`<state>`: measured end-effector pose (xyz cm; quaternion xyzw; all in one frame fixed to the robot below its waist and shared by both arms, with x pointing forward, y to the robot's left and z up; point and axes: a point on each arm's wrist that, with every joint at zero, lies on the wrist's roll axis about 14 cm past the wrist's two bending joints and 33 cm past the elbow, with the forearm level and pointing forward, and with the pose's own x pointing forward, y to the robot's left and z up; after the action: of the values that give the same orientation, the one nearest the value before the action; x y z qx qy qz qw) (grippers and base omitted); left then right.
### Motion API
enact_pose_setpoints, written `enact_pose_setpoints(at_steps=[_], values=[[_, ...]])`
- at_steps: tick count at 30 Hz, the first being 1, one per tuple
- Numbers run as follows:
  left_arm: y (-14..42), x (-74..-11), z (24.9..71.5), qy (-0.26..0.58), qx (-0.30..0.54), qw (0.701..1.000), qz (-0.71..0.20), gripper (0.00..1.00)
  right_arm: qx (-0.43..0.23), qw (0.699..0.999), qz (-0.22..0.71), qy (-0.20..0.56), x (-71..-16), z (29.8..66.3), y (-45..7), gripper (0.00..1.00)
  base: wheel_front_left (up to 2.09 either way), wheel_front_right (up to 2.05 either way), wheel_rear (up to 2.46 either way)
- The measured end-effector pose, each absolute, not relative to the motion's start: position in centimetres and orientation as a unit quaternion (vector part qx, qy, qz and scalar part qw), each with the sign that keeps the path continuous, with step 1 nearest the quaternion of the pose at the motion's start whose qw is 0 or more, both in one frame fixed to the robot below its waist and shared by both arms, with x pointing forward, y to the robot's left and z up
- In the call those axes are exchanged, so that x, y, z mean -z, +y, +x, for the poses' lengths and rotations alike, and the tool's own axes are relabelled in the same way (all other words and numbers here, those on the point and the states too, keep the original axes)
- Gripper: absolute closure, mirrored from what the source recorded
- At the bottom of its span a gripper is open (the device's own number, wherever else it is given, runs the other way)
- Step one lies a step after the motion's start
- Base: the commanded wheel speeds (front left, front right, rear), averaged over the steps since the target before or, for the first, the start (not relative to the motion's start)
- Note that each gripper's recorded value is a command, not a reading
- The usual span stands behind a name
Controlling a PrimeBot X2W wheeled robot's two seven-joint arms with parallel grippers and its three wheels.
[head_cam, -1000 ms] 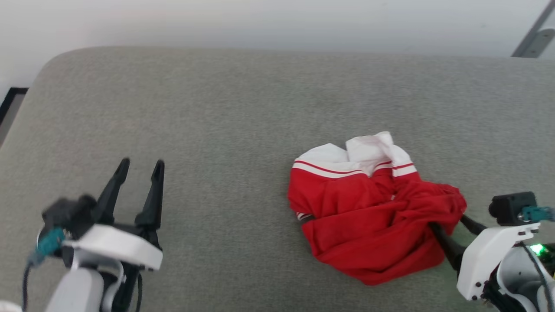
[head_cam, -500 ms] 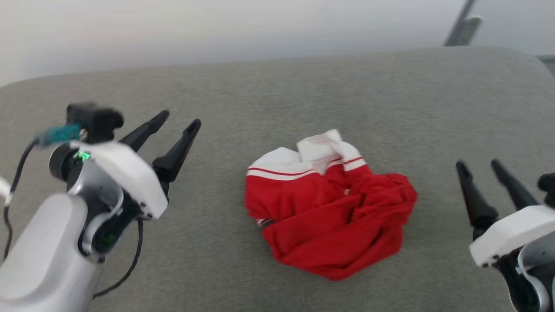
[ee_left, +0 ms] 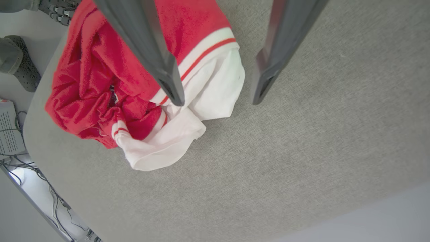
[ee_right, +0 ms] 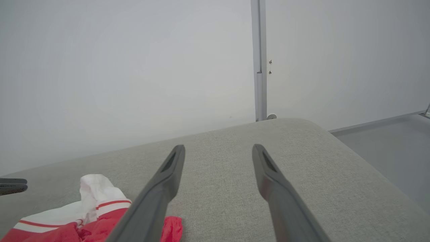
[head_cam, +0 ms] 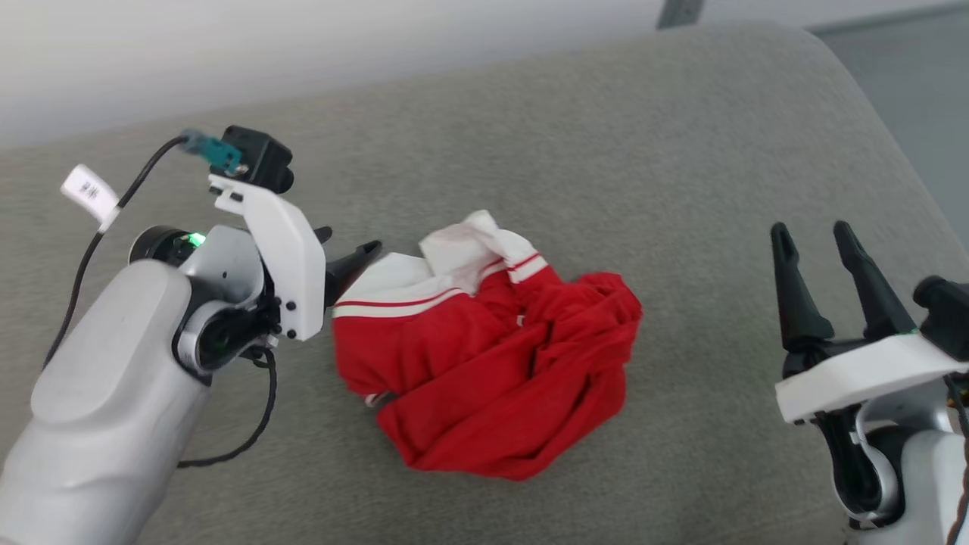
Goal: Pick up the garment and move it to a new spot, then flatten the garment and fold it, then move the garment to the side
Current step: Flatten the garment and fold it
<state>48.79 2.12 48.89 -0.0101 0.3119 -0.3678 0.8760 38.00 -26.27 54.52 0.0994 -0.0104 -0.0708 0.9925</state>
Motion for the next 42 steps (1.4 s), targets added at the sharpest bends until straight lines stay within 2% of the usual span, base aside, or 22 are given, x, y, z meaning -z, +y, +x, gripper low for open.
enact_pose_setpoints(at_steps=[11,18,19,22,27,33,42], values=[[1.3,-39.3,48.8,0.513,0.319,0.796,0.042,0.0,0.105,0.989,0.103,0.004,-52.0,38.5,-28.0,0.0,0.0,0.0,0.0],[1.5,-37.1,48.8,0.555,0.301,0.773,0.058,0.0,0.11,0.988,0.102,0.017,-50.6,39.2,-28.2,0.0,0.0,0.0,0.0],[1.6,-36.9,48.8,0.559,0.3,0.771,0.054,1.0,0.11,0.989,0.102,0.017,-50.6,39.3,-28.2,0.0,0.0,0.0,0.0],[1.9,-37.0,49.1,0.557,0.301,0.773,0.049,1.0,0.104,0.989,0.103,0.015,-50.6,39.9,-27.9,0.0,0.0,0.0,0.0],[3.1,-38.0,49.9,0.533,0.285,0.796,0.028,1.0,0.099,0.99,0.103,0.014,-50.4,40.5,-27.7,0.0,0.0,0.0,0.0],[6.7,-41.9,52.0,0.464,0.25,0.85,-0.011,1.0,0.084,0.991,0.1,0.008,-51.0,41.3,-27.1,0.0,0.0,0.0,0.0],[15.4,-46.3,51.3,0.388,0.153,0.908,-0.042,1.0,0.049,0.994,0.102,0.0,-52.1,42.8,-24.9,0.0,0.0,0.0,0.0]])
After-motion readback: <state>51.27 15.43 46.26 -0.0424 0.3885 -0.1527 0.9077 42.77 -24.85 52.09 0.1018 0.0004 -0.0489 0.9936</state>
